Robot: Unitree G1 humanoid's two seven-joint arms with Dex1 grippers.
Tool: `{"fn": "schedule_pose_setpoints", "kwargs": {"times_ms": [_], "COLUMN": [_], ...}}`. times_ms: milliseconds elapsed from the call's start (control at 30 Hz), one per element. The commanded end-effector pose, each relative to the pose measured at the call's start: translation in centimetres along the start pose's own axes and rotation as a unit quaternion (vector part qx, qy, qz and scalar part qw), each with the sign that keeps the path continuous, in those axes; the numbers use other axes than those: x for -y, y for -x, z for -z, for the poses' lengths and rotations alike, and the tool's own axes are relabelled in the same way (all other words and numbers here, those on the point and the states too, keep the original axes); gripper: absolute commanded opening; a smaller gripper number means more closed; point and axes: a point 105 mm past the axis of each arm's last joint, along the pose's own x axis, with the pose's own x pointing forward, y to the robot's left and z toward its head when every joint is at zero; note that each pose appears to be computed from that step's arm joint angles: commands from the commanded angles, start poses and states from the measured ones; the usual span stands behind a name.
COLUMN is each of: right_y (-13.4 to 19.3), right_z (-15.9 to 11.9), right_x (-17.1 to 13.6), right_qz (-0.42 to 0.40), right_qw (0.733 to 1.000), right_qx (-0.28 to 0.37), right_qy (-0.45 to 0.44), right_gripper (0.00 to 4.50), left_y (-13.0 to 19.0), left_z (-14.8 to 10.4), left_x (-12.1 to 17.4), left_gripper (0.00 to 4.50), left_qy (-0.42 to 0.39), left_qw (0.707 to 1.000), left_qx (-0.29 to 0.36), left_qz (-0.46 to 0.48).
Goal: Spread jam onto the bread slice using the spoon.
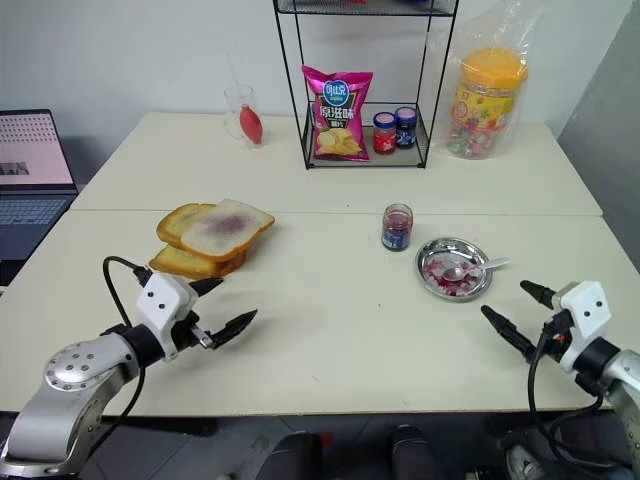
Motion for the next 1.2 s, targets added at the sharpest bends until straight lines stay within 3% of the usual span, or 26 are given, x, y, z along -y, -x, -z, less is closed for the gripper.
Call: {"fn": "schedule_pose_setpoints", "kwargs": {"times_ms": [33,467,733,933,1200], "right_y": [0.3,0.3,0.3,-0.5,-3.1], "right_z": [-0.9,-0.7,-0.8,-2.3,-6.8], "right_x": [0.4,0.1,-0.4,-2.0,-5.5], "right_qz": [0.005,-0.011,-0.02,-0.062,-0.144], "right_qw": [1.0,1.0,1.0,0.997,0.986], "right_qx": [0.012,0.01,0.009,0.02,0.061], "right_qy": [0.023,0.017,0.02,0.031,0.061], "right_gripper": [4.38,4.38,4.38,4.38,4.38], "left_y": [0.5,1.4,2.4,2.8,1.1], "left_z": [-0.7,-0.9,0.3,-0.5,-1.8], "left_x": [-0.6,0.0,-1.4,-5.1,-9.4], "left_gripper": [4.5,4.5,4.5,4.5,4.5], "left_qy": [-0.011,-0.004,-0.004,0.028,0.177], "left_qw": [1.0,0.999,0.999,0.986,0.946], "left_qx": [0.015,0.039,0.028,0.068,0.113], "left_qz": [-0.011,0.003,-0.031,-0.147,-0.245]}}
